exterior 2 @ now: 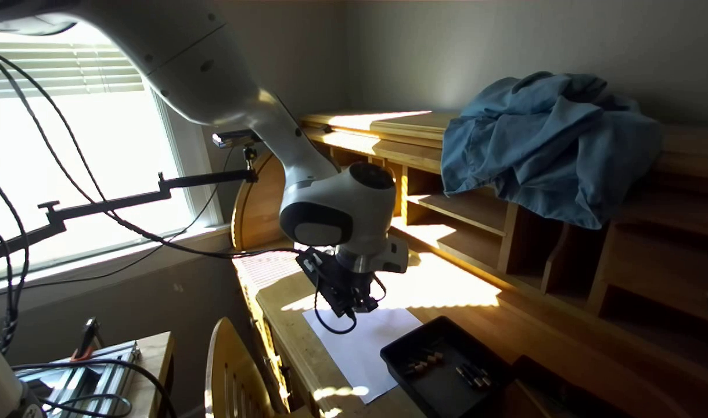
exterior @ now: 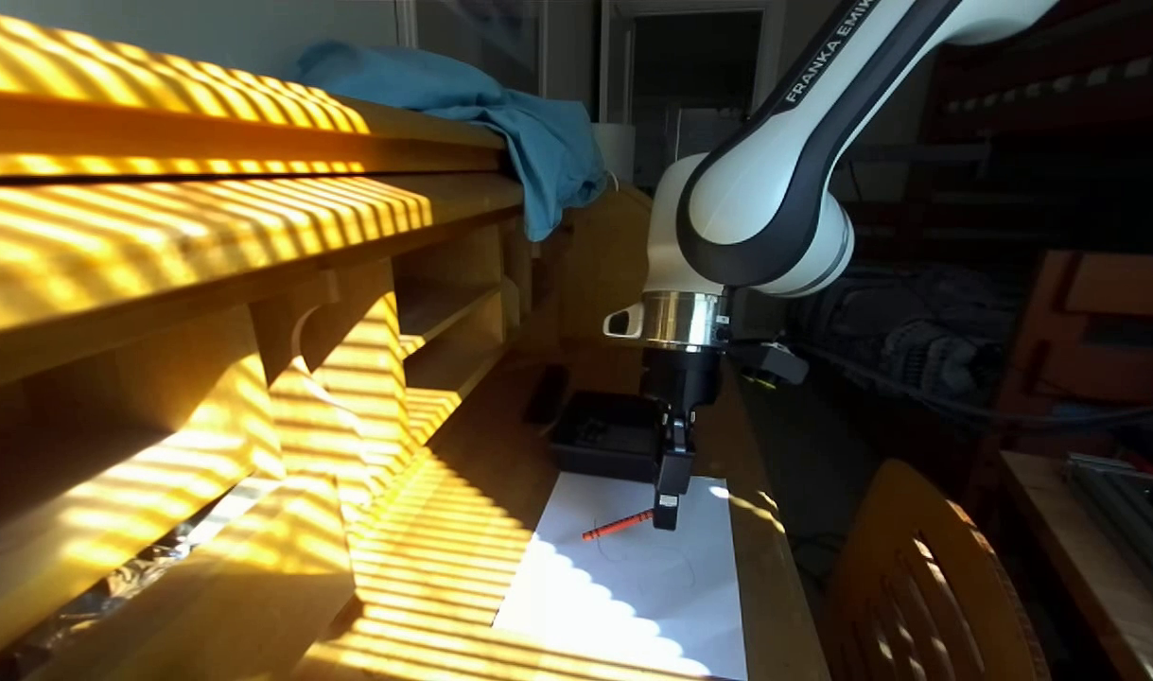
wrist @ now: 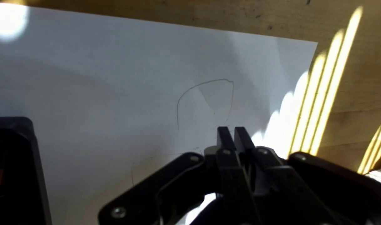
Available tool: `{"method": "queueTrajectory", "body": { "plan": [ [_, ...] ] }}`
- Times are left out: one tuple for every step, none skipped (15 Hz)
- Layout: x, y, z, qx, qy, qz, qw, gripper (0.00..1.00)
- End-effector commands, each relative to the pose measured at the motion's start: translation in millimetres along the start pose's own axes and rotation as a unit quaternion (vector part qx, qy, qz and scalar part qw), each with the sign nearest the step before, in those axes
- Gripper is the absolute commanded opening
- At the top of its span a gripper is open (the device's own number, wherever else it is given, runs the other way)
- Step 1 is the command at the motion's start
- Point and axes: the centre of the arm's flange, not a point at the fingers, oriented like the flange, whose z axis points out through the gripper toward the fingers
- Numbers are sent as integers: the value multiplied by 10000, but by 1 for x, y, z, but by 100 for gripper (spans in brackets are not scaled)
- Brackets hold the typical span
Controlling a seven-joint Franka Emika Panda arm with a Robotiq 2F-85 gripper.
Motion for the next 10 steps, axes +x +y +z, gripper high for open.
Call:
{"method": "queueTrajectory", "body": {
  "plan": [
    [-5, 3, 5, -93, -163, 27, 9998, 2],
    [-6, 3, 6, -106, -203, 14, 9997, 2],
    [-6, 3, 8, -119, -243, 30, 9996, 2],
    [-6, 3, 9, -142, -276, 28, 9995, 33],
    [-6, 3, 9, -132, -296, 30, 9995, 35],
    [-6, 3, 10, -146, -316, 32, 9994, 40],
    [-6, 2, 10, -164, -332, 41, 9993, 48],
    [-6, 2, 10, -171, -340, 43, 9993, 55],
    [-7, 2, 9, -195, -328, 41, 9993, 62],
    [-6, 2, 7, -249, -253, 38, 9994, 69]
  ]
}}
